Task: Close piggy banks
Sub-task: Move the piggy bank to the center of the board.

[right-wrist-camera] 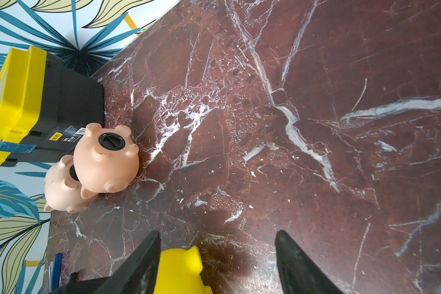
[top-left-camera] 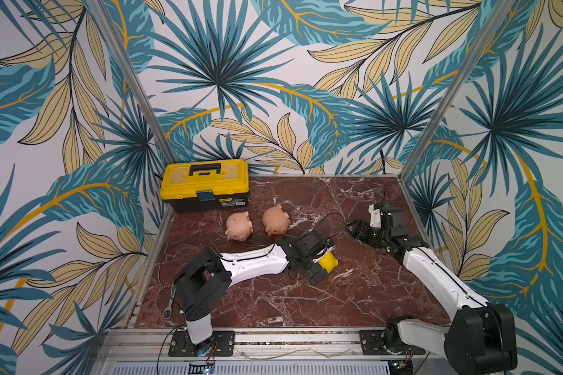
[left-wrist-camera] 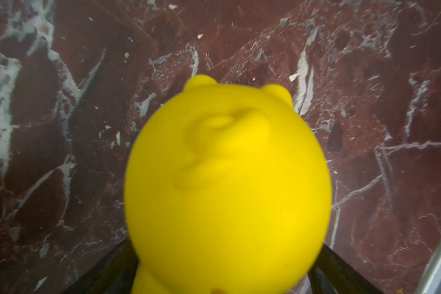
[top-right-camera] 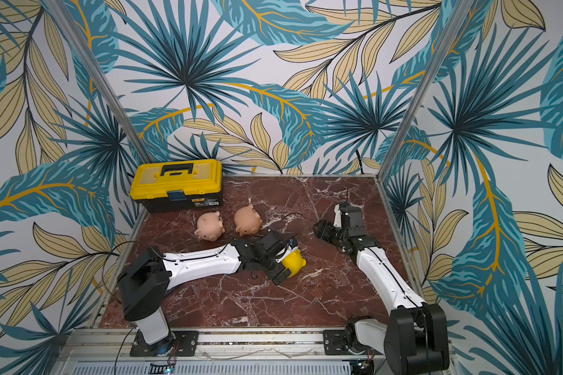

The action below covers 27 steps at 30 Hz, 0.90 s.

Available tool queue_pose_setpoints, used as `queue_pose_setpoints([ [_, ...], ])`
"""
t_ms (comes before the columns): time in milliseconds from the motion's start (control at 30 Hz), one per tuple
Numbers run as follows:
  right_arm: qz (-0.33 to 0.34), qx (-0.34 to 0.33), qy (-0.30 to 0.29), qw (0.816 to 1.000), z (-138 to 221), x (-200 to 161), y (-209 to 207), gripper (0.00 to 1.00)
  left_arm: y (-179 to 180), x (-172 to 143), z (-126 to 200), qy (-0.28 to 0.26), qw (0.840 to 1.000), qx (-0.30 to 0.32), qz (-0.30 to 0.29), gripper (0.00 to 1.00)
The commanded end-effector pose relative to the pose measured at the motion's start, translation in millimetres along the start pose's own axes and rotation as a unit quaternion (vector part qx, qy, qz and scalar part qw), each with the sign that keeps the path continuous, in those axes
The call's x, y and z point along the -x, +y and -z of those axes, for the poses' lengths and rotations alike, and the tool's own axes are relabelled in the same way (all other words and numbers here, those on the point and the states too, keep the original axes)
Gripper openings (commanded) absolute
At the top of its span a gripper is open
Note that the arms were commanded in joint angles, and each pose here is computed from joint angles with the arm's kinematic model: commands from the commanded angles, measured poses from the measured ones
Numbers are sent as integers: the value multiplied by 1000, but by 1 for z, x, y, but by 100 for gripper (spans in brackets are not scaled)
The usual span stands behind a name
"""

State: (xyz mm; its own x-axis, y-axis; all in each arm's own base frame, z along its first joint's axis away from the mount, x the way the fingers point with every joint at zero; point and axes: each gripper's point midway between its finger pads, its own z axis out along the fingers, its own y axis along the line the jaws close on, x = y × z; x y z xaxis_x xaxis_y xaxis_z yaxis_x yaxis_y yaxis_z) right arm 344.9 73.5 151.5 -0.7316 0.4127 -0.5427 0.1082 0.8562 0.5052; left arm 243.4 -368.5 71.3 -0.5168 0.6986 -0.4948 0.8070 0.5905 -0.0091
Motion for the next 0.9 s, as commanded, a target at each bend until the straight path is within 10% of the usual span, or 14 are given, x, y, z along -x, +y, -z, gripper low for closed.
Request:
queue_pose_setpoints([
  [0,1,-11,2,1000,5,-6,-7,72,10,28,2,-29,999,17,18,99],
  [533,-5,-25,-4,1000,8,-4,-15,72,110,92,-29,-61,979,110,160,100],
  [867,-1,-35,-19,999,17,-1,-19,72,110,133,49,-134,977,77,149,100],
])
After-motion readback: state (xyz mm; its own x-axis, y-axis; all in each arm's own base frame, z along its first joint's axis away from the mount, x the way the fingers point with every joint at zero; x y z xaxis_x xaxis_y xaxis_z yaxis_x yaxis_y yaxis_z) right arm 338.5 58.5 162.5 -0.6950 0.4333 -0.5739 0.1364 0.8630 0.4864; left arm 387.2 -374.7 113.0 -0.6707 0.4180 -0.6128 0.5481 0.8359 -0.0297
